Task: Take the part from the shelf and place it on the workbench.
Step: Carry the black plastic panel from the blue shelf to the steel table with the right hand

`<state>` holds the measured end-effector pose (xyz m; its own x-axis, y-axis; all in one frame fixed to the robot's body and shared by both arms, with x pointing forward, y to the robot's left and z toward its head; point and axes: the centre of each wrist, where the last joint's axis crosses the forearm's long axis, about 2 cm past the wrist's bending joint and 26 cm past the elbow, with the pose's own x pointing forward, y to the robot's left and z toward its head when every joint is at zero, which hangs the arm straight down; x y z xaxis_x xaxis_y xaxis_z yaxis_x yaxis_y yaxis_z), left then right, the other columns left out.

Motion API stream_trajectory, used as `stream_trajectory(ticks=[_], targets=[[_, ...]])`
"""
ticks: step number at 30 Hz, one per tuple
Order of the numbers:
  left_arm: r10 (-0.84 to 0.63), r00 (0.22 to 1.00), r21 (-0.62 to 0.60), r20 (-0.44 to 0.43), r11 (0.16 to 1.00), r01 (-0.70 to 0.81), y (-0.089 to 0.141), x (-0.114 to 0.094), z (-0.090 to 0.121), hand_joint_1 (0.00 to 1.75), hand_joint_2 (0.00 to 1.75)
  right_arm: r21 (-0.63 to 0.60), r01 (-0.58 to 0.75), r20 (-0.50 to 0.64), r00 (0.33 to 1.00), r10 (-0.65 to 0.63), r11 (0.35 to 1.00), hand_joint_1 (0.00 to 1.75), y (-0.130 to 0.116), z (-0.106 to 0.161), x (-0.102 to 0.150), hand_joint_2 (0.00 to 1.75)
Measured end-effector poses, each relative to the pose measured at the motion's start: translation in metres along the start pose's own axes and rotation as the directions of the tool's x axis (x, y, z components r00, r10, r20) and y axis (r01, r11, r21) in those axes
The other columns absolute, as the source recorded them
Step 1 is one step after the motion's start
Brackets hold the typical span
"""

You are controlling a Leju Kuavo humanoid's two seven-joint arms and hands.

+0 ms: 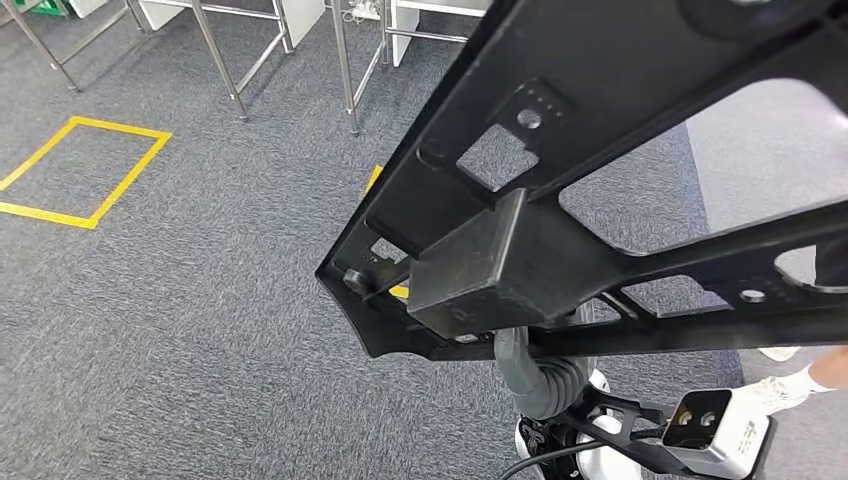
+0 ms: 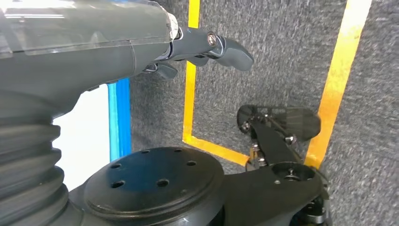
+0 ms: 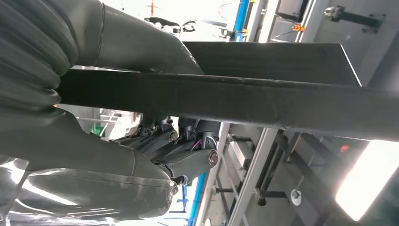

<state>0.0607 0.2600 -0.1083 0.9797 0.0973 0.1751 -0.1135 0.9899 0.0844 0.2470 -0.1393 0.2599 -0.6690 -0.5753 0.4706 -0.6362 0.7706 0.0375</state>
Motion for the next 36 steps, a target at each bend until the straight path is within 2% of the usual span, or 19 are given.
stream_trajectory(ticks=[36], targets=[[0.014, 1.000, 0.009, -0.008, 1.000, -0.014, 0.0012, 0.0001, -0.0002, 0.00, 1.75, 0.002, 0.008, 0.030, 1.000, -0.008, 1.000, 1.75, -0.0007, -0.0097, -0.0004, 1.75]])
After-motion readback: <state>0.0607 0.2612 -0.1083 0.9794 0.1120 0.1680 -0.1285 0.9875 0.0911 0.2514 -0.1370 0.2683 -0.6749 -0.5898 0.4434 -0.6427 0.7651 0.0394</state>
